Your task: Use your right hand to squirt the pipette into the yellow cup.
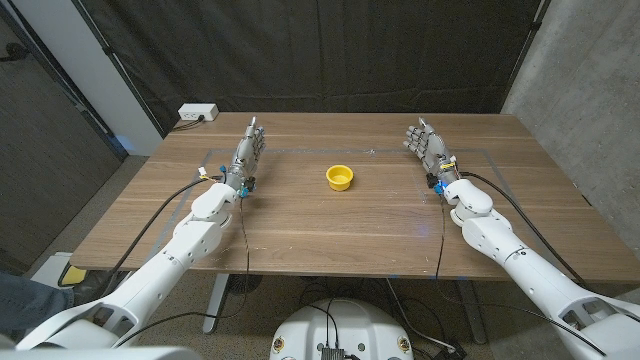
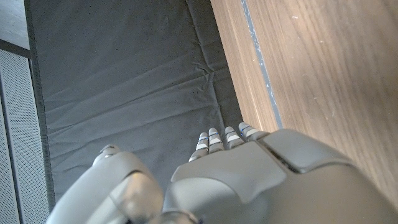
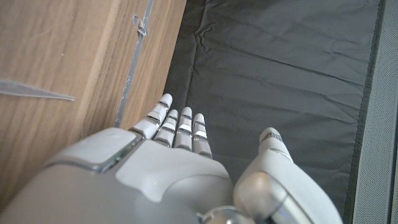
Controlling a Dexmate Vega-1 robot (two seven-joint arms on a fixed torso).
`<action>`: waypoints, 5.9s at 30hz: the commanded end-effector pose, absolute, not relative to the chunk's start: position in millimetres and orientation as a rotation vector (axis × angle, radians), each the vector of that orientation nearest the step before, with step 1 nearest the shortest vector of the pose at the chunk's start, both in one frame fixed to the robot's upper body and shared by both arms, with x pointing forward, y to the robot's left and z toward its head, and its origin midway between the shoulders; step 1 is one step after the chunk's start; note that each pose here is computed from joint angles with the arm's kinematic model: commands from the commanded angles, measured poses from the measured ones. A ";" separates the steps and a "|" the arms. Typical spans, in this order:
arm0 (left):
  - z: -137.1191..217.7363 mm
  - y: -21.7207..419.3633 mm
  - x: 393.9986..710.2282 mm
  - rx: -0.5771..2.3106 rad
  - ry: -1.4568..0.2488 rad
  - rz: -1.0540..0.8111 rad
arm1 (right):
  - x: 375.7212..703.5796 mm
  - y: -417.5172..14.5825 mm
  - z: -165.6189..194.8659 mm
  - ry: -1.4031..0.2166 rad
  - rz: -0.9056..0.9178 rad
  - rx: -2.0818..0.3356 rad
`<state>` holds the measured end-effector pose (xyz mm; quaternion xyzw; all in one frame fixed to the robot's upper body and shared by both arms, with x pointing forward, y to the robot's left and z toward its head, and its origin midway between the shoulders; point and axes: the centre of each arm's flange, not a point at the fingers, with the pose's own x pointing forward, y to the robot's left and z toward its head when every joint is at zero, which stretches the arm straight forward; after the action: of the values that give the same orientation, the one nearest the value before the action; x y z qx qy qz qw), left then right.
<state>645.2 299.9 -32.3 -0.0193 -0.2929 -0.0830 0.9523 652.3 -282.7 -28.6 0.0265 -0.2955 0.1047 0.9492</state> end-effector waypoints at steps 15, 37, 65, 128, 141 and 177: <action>-26.0 296.2 636.5 -0.005 -0.610 -0.250 | 587.7 -297.4 -44.5 -0.735 0.050 0.012; -20.7 288.5 629.4 0.016 -0.641 -0.248 | 533.1 -320.6 -54.3 -0.792 -0.082 -0.062; -21.1 273.0 624.1 0.013 -0.652 -0.248 | 491.2 -323.2 -66.0 -0.801 -0.185 -0.232; -30.4 284.2 608.0 0.038 -0.659 -0.319 | 470.9 -277.7 -83.5 -0.479 -0.438 -0.850; -30.2 283.2 608.8 0.049 -0.657 -0.343 | 485.1 -267.2 -92.5 -0.412 -0.513 -0.948; -33.3 285.7 606.8 0.043 -0.656 -0.342 | 521.8 -263.1 -110.2 -0.187 -0.514 -1.137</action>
<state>607.2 285.2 -31.9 0.0222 -0.3217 -0.1676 0.9316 513.7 -263.3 -105.7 -0.5185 -0.1115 -0.2397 0.8132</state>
